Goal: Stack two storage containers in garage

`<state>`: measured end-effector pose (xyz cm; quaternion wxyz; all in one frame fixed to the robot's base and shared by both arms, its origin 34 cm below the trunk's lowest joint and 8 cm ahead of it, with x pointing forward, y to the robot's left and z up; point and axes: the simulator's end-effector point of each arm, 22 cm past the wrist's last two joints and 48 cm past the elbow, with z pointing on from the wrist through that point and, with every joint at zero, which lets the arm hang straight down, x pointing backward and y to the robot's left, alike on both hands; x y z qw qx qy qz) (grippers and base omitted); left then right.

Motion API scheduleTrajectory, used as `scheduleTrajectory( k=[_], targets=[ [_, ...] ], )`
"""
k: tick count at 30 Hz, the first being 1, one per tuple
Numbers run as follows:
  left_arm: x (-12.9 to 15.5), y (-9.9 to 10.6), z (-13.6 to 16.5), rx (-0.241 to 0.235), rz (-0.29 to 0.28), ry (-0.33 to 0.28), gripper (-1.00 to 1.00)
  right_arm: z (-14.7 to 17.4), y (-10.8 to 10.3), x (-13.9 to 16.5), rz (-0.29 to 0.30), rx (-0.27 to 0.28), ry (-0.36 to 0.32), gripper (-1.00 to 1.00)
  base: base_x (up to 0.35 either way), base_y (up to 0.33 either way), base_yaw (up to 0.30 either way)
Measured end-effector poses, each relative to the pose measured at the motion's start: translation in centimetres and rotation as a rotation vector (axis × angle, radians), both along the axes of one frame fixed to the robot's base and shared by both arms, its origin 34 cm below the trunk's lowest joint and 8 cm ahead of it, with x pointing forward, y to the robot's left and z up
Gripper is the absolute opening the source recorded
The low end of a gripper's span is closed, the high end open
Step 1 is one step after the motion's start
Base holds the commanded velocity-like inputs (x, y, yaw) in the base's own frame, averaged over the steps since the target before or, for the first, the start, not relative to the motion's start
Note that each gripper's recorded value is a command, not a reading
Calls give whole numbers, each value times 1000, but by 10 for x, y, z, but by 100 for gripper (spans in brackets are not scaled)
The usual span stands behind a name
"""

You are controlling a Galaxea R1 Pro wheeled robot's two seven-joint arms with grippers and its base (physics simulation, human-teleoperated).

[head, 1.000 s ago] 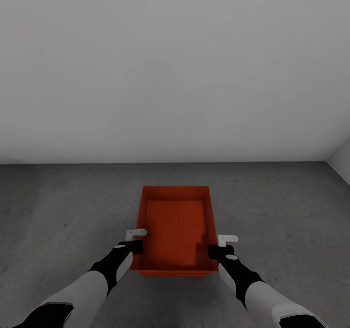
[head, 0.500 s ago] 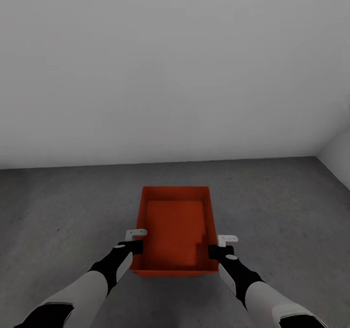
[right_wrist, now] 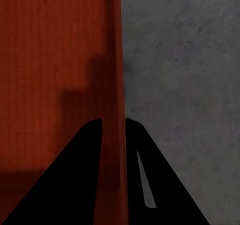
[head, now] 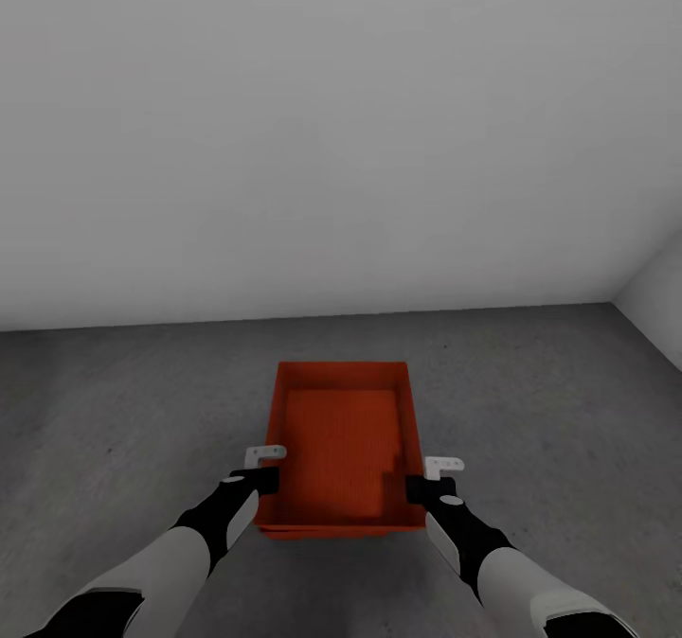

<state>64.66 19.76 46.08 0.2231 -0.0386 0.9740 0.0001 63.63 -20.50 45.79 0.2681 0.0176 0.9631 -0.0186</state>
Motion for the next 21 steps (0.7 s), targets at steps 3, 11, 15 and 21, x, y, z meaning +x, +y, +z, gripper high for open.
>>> scheduleTrajectory(
  k=[3, 11, 15, 21],
  targets=[
    [0, 0, 0, 0, 0, 1, -100, 0, 0, 0, 0, 0, 1, -100, 0, 0, 9],
    [0, 0, 0, 0, 0, 1, -100, 0, 0, 0, 0, 0, 1, -100, 0, 0, 149],
    [0, 0, 0, 0, 0, 0, -100, 0, 0, 0, 0, 0, 0, -100, 0, 0, 48],
    [0, 0, 0, 0, 0, 1, -100, 0, 0, 0, 0, 0, 1, -100, 0, 0, 8]
  ],
)
